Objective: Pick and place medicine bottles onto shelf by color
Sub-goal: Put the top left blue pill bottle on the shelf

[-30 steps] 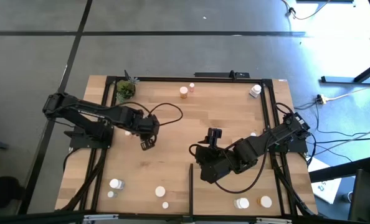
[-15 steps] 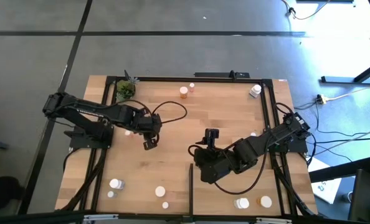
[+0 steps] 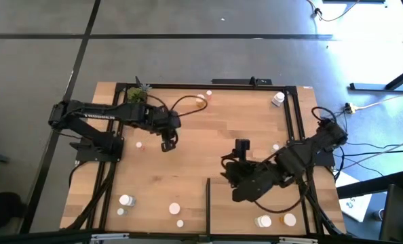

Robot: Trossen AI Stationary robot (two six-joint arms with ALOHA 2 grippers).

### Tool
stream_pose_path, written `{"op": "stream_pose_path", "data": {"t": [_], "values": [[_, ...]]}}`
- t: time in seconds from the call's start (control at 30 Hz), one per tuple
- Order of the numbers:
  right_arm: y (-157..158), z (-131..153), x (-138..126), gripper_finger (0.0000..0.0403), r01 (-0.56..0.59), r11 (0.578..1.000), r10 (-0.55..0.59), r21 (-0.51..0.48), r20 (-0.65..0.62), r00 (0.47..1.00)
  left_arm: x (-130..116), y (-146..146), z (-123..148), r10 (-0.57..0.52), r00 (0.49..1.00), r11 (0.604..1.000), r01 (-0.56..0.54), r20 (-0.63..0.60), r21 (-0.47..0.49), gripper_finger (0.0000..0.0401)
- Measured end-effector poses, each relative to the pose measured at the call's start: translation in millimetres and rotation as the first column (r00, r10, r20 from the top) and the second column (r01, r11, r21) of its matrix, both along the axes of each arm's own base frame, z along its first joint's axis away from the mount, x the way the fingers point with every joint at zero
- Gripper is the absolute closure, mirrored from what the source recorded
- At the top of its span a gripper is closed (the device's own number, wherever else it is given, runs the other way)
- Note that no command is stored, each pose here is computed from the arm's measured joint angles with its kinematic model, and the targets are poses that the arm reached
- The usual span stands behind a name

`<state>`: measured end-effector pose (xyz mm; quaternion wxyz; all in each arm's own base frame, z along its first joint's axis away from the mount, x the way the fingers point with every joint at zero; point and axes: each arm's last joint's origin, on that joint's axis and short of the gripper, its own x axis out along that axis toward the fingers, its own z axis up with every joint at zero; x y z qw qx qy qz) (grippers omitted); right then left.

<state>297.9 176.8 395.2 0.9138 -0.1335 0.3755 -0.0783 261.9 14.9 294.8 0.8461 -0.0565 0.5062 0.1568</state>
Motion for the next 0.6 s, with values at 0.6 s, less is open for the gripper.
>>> {"op": "stream_pose_path", "data": {"t": [0.6], "values": [[6.1,20.9,-33.6,0.0153,-0.047,0.991,0.044,0.126,0.021,0.999,125.5,23.3,-29.3,-0.293,0.935,0.955,0.297,-0.200,-0.009,0.0307]]}}
